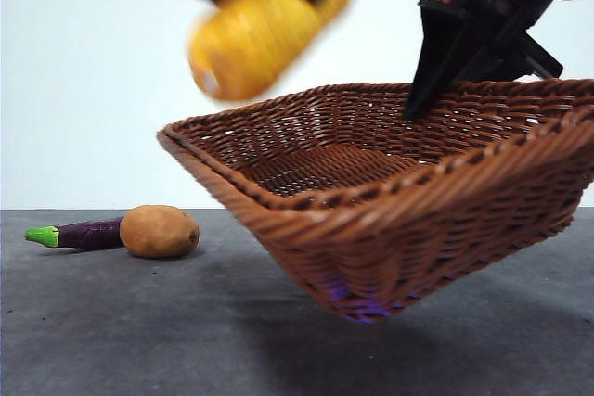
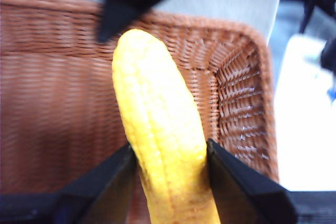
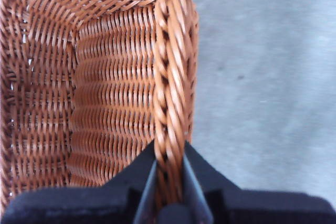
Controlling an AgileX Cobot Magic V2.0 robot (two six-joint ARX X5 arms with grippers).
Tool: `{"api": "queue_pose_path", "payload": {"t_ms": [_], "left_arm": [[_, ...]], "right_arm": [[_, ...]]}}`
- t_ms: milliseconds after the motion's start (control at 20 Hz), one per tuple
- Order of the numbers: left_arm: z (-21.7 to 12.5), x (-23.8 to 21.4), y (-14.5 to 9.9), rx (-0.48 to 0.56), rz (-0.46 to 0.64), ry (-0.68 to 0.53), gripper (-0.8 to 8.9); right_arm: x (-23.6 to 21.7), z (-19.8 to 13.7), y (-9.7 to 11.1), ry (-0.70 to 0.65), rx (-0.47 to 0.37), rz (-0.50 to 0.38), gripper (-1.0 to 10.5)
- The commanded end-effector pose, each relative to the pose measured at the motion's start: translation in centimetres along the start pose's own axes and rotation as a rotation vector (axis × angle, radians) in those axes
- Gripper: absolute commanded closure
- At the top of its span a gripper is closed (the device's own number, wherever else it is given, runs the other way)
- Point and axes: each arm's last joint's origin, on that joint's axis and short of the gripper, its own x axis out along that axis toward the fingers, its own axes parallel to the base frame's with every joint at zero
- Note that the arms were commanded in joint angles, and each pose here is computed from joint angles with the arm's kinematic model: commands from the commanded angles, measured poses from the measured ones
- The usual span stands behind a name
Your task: Help me put the vegetables on the table into the basket
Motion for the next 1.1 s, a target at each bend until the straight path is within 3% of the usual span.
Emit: {"api": "queue_pose_path", "payload": {"t_ms": [50,150,300,550,600,700,750,1100], "left_arm": [[-0.4,2.8,0.2,0.026,-0.011,0.074,8.22],[-0.9,4.8,0.3,0.033,-0.024,0.124,8.22],[-0.7,5.7,0.1,0.029,-0.146,0.093,8.22],[-0.6,5.9,0.0,0.034,-0.147,0.078,8.10],[-0.6,6.0,0.0,0.034,-0.150,0.081,7.41],[-0.6,6.1,-0.1,0.034,-0.152,0.082,4.08],[-0.6,6.1,-0.2,0.038,-0.155,0.080,3.06],[-0.5,6.1,-0.4,0.034,-0.158,0.076,3.06]], "right_arm": [[0.2,0.0,0.5,-0.004,0.015,0.019,9.6],[0.3,-0.1,0.7,-0.001,0.015,0.023,9.6],[0.4,-0.1,0.8,-0.001,0.012,0.021,9.6],[0.4,-0.1,0.8,-0.002,0.016,0.022,9.6],[0.4,0.0,0.8,-0.003,0.016,0.022,9.6],[0.4,0.0,0.8,-0.008,0.016,0.023,9.6],[0.4,0.0,0.8,-0.012,0.015,0.024,9.6],[0.4,0.2,0.8,-0.024,0.010,0.024,9.6]]}}
